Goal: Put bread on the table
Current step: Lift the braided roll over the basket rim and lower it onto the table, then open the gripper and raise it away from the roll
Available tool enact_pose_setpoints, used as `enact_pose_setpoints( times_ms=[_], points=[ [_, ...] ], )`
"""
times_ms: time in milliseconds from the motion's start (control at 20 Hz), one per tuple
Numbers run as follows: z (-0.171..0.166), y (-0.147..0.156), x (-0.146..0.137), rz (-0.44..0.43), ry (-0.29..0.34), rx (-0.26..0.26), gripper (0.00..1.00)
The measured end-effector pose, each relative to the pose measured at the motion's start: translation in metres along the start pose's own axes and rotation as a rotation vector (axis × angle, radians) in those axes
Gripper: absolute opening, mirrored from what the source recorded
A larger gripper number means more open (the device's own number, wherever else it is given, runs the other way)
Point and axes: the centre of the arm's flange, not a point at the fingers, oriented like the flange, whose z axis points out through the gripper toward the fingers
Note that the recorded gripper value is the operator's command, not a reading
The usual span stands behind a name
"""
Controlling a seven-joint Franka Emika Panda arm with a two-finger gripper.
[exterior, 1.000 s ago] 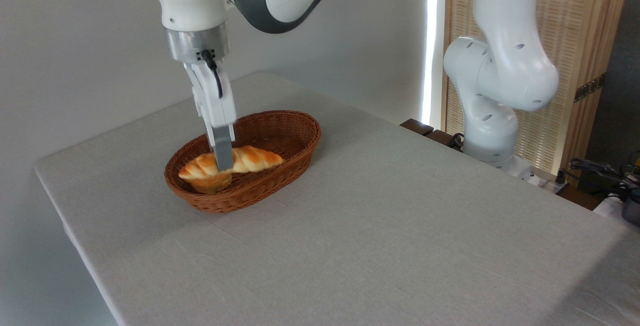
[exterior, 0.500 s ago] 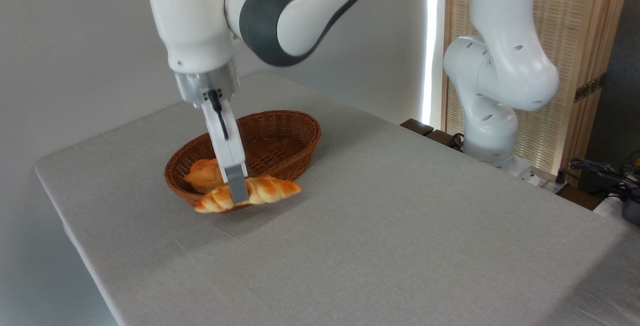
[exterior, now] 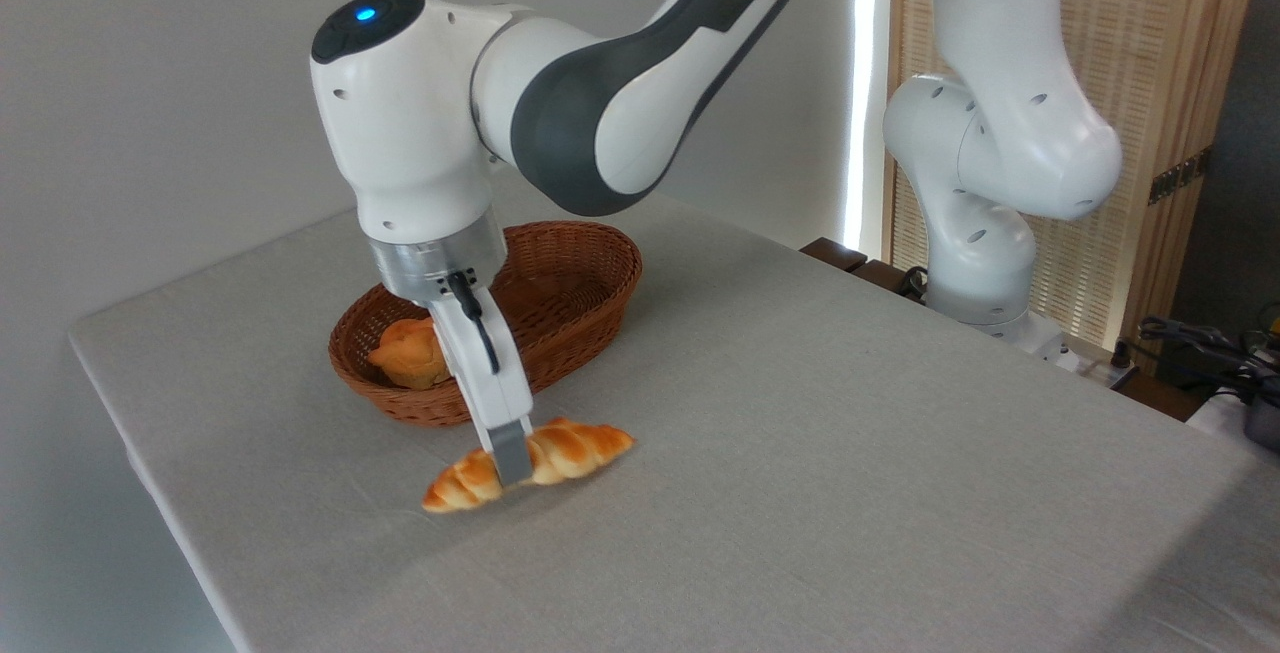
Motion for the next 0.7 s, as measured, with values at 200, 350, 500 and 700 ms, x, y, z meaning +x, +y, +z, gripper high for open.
enact_pose_setpoints(
  times_ms=[200,350,500,700],
  points=[
    [-0.0006,-0.0047,-0.0072,-0.002,-0.020,0.013,1.00],
    [-0.0006,-0.0051,-0.0078,-0.001,-0.023,0.015,1.00],
    [-0.0005,-0.0051,-0.0080,-0.002,-0.023,0.014,1.00],
    [-0.0001,-0.0048,-0.0086,-0.001,-0.028,0.011,1.00]
  ],
)
